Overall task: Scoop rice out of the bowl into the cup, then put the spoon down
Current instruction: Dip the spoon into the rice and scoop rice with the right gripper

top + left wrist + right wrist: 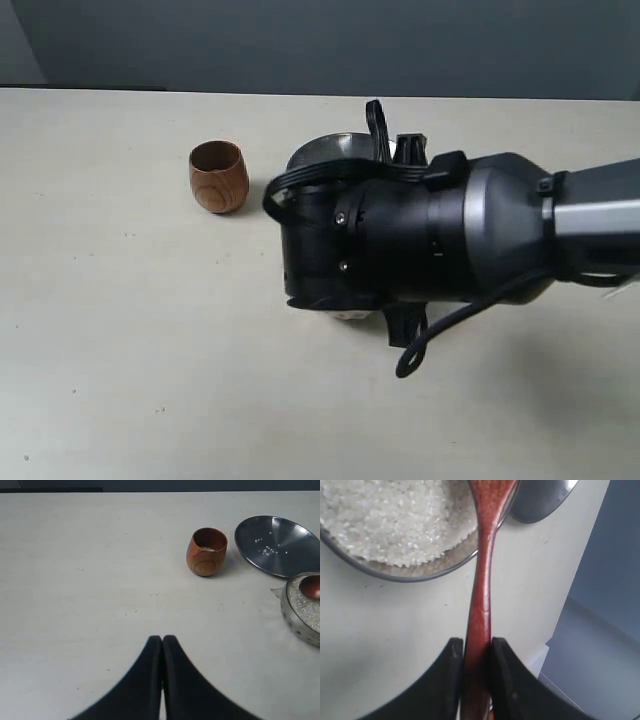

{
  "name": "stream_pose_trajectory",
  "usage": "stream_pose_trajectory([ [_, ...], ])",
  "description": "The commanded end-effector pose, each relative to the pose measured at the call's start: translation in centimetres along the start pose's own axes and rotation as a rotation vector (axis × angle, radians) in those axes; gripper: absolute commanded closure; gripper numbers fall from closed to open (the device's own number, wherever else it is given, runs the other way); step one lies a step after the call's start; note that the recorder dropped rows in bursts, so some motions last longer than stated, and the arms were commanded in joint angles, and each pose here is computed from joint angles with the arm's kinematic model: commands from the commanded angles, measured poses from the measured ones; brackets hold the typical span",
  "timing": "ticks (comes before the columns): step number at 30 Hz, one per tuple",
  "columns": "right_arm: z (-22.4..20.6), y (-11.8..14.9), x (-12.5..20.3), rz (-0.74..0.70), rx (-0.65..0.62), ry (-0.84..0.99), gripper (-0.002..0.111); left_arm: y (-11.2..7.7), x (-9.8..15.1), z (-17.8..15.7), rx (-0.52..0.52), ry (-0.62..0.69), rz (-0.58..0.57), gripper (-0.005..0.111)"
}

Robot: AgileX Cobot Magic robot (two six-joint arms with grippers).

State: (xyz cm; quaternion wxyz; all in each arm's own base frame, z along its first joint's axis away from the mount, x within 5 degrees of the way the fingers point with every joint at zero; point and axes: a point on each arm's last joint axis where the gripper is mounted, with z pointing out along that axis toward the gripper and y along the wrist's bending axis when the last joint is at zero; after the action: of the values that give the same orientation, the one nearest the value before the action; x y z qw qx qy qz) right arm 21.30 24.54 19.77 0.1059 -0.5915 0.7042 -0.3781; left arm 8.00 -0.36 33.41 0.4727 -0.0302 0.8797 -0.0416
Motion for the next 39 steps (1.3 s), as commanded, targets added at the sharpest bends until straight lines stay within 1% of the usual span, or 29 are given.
stream_pose_trajectory([
  [1, 0.3, -0.2, -0.4, -0.009, 0.038, 0.010, 0.109, 0.0, -0.1, 0.0, -0.001, 0.001, 0.002, 0.106],
  [7, 0.4, 0.1, -0.4, -0.005, 0.018, 0.015, 0.109, 0.0, -0.1, 0.0, -0.001, 0.001, 0.002, 0.106],
  [22, 0.4, 1.3, -0.3, 0.049, -0.120, 0.030, 0.109, 0.0, -0.1, 0.0, -0.003, 0.001, 0.003, 0.106],
  [26, 0.4, 1.4, -0.3, 0.102, -0.123, 0.034, 0.109, 0.0, -0.1, 0.0, -0.003, 0.001, 0.003, 0.106],
  [30, 0.3, 1.7, -0.4, 0.134, -0.162, 0.030, 0.109, 0.0, -0.1, 0.0, -0.003, 0.001, 0.003, 0.106],
  [32, 0.2, 1.9, -0.5, 0.188, -0.185, 0.016, 0.109, 0.0, -0.1, 0.0, -0.003, 0.001, 0.003, 0.106],
  [36, -0.1, 2.0, -0.6, 0.225, -0.224, -0.014, 0.109, 0.0, -0.1, 0.0, -0.003, 0.001, 0.003, 0.106],
  [39, -0.9, 1.6, -0.4, 0.272, -0.245, -0.069, 0.109, 0.0, -0.1, 0.0, -0.003, 0.001, 0.003, 0.106],
])
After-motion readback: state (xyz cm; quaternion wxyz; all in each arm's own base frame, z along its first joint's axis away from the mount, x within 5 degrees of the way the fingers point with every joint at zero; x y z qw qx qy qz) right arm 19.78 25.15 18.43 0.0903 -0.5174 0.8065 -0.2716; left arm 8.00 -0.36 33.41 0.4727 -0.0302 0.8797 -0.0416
